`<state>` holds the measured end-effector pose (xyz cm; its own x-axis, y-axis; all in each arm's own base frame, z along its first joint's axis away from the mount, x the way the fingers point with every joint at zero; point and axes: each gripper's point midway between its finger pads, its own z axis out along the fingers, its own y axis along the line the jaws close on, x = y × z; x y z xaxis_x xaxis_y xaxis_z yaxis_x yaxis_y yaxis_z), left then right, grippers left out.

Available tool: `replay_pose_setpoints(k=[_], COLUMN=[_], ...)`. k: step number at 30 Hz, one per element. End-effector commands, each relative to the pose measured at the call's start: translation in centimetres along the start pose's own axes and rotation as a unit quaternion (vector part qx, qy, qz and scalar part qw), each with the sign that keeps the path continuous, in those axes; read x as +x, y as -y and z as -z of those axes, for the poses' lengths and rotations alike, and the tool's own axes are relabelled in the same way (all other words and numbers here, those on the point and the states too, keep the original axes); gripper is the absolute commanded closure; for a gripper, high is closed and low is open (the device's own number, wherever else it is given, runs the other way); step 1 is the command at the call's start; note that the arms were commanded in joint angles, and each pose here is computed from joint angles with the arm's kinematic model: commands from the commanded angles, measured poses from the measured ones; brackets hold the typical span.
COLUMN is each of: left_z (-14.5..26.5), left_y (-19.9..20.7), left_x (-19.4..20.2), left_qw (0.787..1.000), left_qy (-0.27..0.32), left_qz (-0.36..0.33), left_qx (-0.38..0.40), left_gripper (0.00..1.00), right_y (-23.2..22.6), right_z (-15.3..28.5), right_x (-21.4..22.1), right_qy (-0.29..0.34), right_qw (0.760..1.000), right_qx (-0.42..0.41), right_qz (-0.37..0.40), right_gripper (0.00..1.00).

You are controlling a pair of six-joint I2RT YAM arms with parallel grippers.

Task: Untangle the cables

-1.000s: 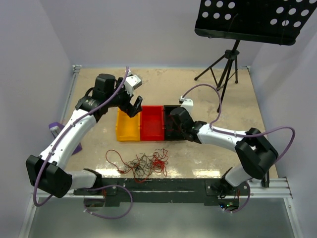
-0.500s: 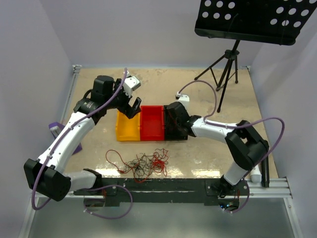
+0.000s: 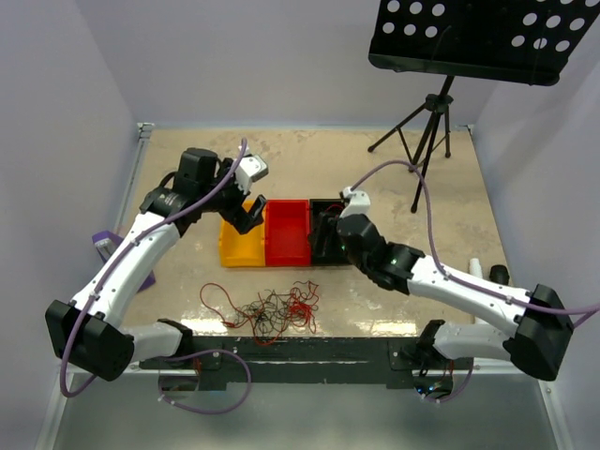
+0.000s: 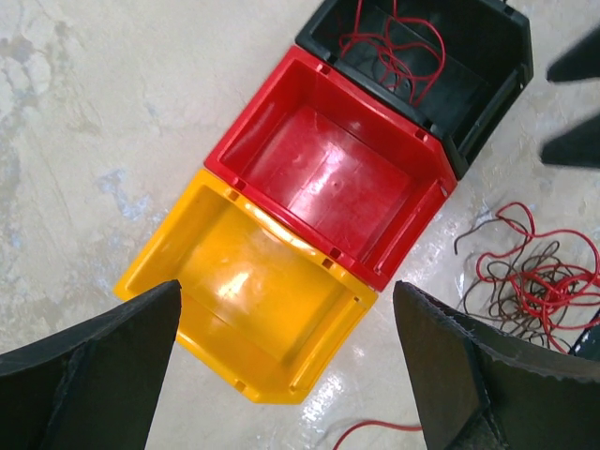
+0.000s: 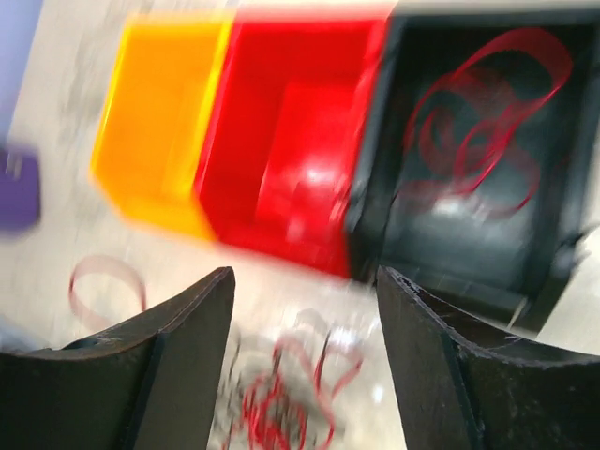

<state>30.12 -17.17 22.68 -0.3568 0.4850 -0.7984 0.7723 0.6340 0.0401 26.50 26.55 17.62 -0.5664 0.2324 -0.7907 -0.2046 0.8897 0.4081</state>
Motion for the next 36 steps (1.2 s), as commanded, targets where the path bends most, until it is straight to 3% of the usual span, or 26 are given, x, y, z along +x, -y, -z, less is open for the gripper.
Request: replay_pose_setpoints(k=[1,6,10,14,24,30,36], left_z=[0.5,0.5,0.5,0.5,0.8,0.8,0.7], left_y=[0.8,1.1,1.1,1.3,1.6,2.1,4.7], left_x=[1.0,1.5,1.6,1.7,2.0,2.1,1.6], left_qw=[1.0,0.999,0.999,0.999,0.999,0.999,0.993], left_qy=[-0.006,-0.014,-0.018,-0.017,-0.018,-0.015,0.013], left_qz=[-0.018,-0.022,-0.022,-0.021,-0.023,-0.025,-0.023], left_qx=[0.019,0.025,0.026,0.031,0.033,0.046,0.114], left_gripper=[0.0,0.0,0.0,0.0,0.0,0.0,0.02], right_y=[-1.7,-4.2,-4.0,-3.8,-3.1,-4.3,-9.2], right_z=[3.9,8.4,9.9,9.9,6.9,7.2,11.6], right_x=[6.9,12.6,16.9,19.2,19.5,18.0,12.0], right_qy=[-0.098,-0.167,-0.223,-0.239,-0.206,-0.192,-0.163], right_qw=[0.993,0.977,0.967,0.965,0.975,0.978,0.969], right_qx=[-0.057,-0.128,-0.117,-0.103,-0.041,-0.054,-0.176], right_qz=[0.02,0.022,0.037,0.041,0.068,0.062,0.053], right_gripper=[0.36,0.42,0.46,0.48,0.66,1.0,1.0])
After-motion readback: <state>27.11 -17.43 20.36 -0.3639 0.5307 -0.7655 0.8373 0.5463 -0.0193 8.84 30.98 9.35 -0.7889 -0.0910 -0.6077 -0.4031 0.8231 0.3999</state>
